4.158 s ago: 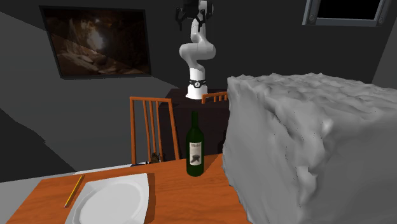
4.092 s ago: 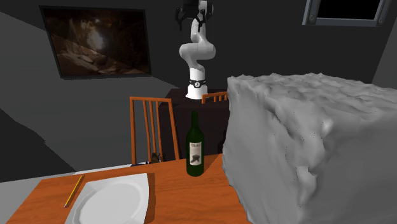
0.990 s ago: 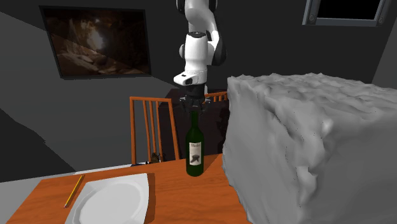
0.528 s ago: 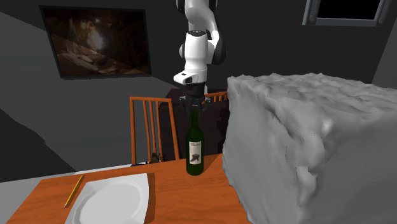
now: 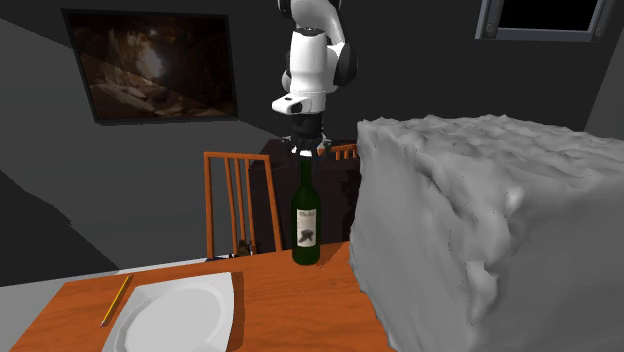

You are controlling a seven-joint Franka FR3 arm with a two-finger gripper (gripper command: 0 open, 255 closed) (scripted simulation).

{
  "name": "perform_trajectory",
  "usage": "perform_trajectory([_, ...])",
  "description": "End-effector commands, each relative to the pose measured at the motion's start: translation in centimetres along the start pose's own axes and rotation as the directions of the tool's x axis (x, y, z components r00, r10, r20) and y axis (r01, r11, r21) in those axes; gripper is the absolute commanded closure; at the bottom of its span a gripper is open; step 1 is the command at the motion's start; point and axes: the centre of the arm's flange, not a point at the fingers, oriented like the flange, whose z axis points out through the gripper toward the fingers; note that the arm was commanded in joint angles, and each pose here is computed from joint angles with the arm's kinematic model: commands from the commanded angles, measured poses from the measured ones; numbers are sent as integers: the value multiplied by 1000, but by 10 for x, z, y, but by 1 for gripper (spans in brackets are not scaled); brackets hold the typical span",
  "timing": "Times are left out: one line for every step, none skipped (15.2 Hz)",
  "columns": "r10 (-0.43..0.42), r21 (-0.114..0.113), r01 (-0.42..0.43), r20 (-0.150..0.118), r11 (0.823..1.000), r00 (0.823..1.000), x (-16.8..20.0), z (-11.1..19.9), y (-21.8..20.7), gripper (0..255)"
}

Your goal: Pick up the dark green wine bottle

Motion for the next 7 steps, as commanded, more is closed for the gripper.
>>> perform_trajectory([0,0,0,0,1000,1000,0,-10,0,255])
perform_trajectory([0,0,0,0,1000,1000,-1,-16,0,255])
perform_trajectory([0,0,0,0,1000,1000,-1,-21,0,255])
perform_trajectory([0,0,0,0,1000,1000,-1,-26,1,255])
perform_trajectory([0,0,0,0,1000,1000,-1,-31,1,255])
perform_trajectory([0,0,0,0,1000,1000,-2,-32,1,255])
perform_trajectory([0,0,0,0,1000,1000,-2,-32,1,255])
